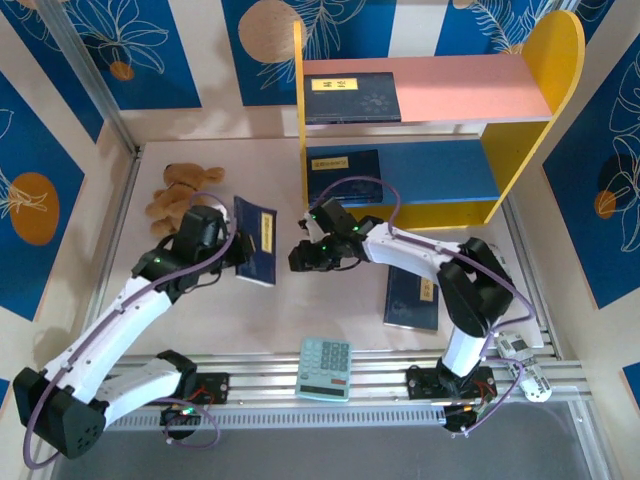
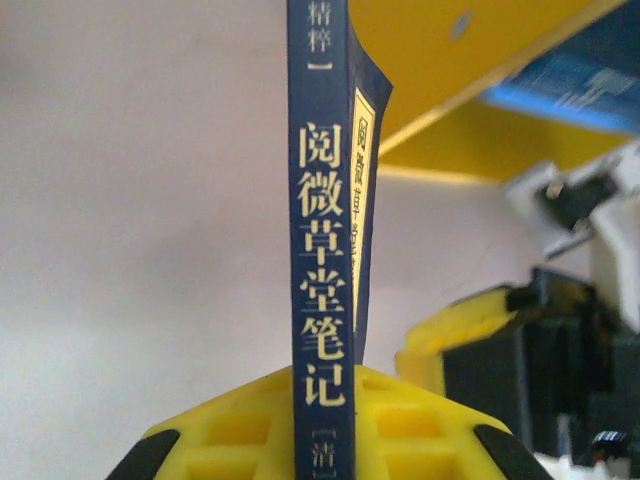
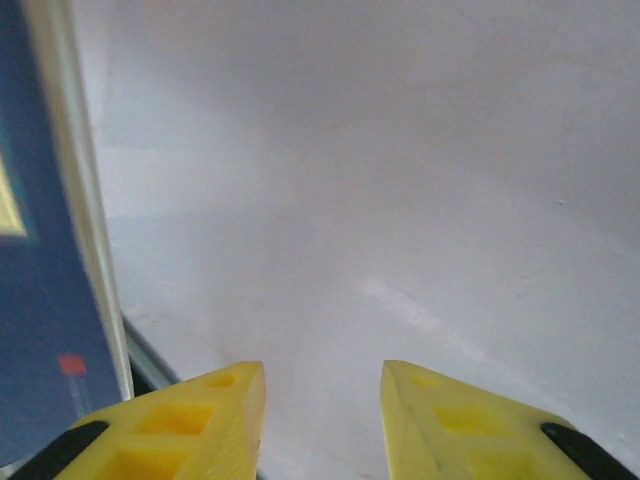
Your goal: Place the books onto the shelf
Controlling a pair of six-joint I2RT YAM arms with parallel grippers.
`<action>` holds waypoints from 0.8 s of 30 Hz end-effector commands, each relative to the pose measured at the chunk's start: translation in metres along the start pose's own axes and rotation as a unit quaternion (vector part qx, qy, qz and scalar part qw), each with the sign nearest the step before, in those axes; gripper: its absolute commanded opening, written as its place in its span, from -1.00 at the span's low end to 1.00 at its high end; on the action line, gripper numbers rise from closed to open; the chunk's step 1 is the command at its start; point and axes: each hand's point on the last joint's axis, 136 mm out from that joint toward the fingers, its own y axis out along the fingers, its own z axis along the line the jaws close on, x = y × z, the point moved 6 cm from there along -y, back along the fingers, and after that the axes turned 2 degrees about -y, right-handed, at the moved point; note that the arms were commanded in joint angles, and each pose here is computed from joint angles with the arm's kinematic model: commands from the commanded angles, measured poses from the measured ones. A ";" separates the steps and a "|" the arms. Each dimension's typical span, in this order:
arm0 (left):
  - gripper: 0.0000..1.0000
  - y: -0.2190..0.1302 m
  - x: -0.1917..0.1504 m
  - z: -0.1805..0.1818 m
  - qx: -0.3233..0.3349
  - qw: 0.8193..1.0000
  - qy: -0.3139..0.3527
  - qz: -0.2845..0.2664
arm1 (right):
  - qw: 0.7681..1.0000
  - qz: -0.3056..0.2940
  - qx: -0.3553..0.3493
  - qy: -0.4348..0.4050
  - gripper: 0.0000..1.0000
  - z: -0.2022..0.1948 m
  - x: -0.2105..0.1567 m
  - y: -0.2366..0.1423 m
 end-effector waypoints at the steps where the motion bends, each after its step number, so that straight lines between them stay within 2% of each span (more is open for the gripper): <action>1: -1.00 -0.039 0.041 -0.020 -0.004 0.996 -0.003 -0.090 | 0.999 -0.034 0.041 -0.012 -0.23 0.023 0.012 -0.035; 3: -1.00 -0.057 0.061 -0.029 -0.005 0.990 -0.013 -0.137 | 0.995 -0.060 0.077 -0.016 -0.21 0.035 0.022 -0.057; 7: -1.00 -0.091 0.102 -0.057 -0.054 0.970 -0.025 -0.235 | 0.981 -0.133 0.128 -0.054 -0.14 0.074 0.042 -0.114; 13: -1.00 -0.138 0.146 -0.095 -0.144 0.931 -0.039 -0.334 | 0.949 -0.226 0.185 -0.119 0.00 0.130 0.055 -0.191; 17: -1.00 -0.161 0.157 -0.107 -0.205 0.900 -0.051 -0.382 | 0.929 -0.267 0.216 -0.141 0.06 0.153 0.059 -0.222; 20: -1.00 -0.167 0.155 -0.109 -0.232 0.884 -0.062 -0.402 | 0.917 -0.280 0.245 -0.147 0.13 0.165 0.061 -0.233; 24: -1.00 -0.172 0.147 -0.107 -0.265 0.862 -0.070 -0.427 | 0.908 -0.282 0.275 -0.145 0.34 0.176 0.063 -0.238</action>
